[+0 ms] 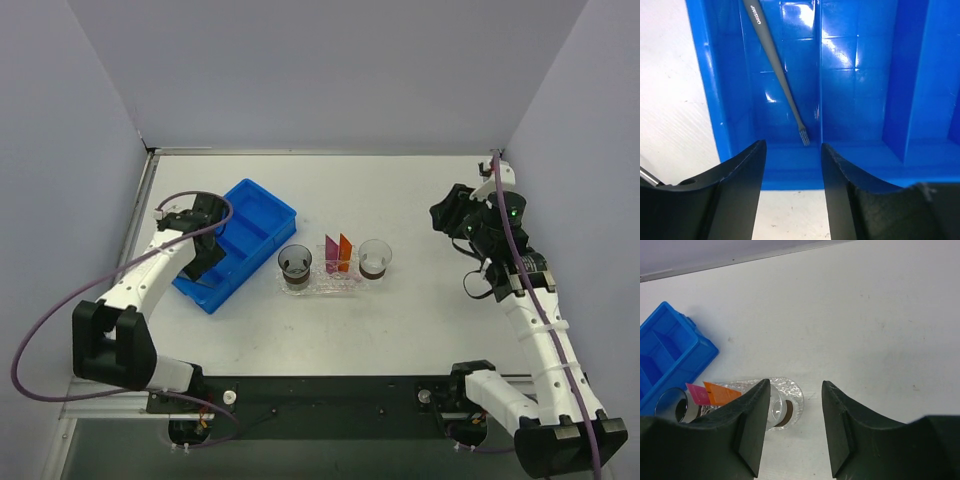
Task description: Prepare toiletry sets of a toothbrush and toothpaste on the tray
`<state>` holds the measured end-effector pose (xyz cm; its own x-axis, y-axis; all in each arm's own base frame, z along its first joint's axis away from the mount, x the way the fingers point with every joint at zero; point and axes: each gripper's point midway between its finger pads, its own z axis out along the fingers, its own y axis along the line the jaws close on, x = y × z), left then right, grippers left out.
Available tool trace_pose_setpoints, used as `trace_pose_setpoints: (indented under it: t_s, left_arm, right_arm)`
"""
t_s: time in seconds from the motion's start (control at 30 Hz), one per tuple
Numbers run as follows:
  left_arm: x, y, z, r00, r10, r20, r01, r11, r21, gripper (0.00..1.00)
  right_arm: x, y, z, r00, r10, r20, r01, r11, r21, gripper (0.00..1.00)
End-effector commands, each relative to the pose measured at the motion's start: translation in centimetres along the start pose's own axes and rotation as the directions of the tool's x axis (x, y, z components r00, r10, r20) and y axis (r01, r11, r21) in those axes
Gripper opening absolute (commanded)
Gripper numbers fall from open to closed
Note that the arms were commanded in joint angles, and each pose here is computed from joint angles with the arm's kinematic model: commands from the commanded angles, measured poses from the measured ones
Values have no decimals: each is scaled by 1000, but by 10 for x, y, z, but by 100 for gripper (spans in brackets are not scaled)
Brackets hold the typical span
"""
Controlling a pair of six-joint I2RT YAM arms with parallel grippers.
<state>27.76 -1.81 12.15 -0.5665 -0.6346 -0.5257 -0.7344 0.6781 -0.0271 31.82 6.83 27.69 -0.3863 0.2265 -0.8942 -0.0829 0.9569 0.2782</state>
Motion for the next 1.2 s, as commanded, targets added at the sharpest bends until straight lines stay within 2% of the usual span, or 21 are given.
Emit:
trace_pose_setpoints:
  t_s: [0.0, 0.2, 0.43, 0.67, 0.83, 0.97, 1.17]
  left_arm:
    - [-16, -18, 17, 994, -107, 32, 109, 992, -64, 56]
    - [-25, -12, 26, 988, -141, 62, 151, 964, -220, 48]
    - [-42, -7, 11, 967, -215, 138, 240, 949, -205, 44]
    - [-21, 32, 29, 964, -242, 105, 264, 913, -311, 44]
    - [-17, 35, 42, 969, -236, 73, 247, 925, -288, 44]
    - [-19, 16, 57, 976, -214, 44, 218, 960, -177, 44]
    - [-29, 4, 62, 975, -216, 48, 220, 969, -115, 43]
  right_arm:
    - [-18, -15, 3, 998, 44, 33, -45, 998, 40, 41]
    - [-19, -34, 13, 996, 86, 23, -88, 991, 97, 39]
    - [-20, -45, 20, 994, 108, 15, -109, 986, 129, 39]
    - [-16, -48, 23, 994, 110, 5, -110, 984, 137, 39]
    - [-14, -48, 20, 994, 112, 7, -112, 984, 138, 38]
    - [-17, -56, 17, 992, 122, 25, -124, 979, 159, 38]
    - [-15, -56, 16, 991, 128, 24, -130, 979, 158, 38]
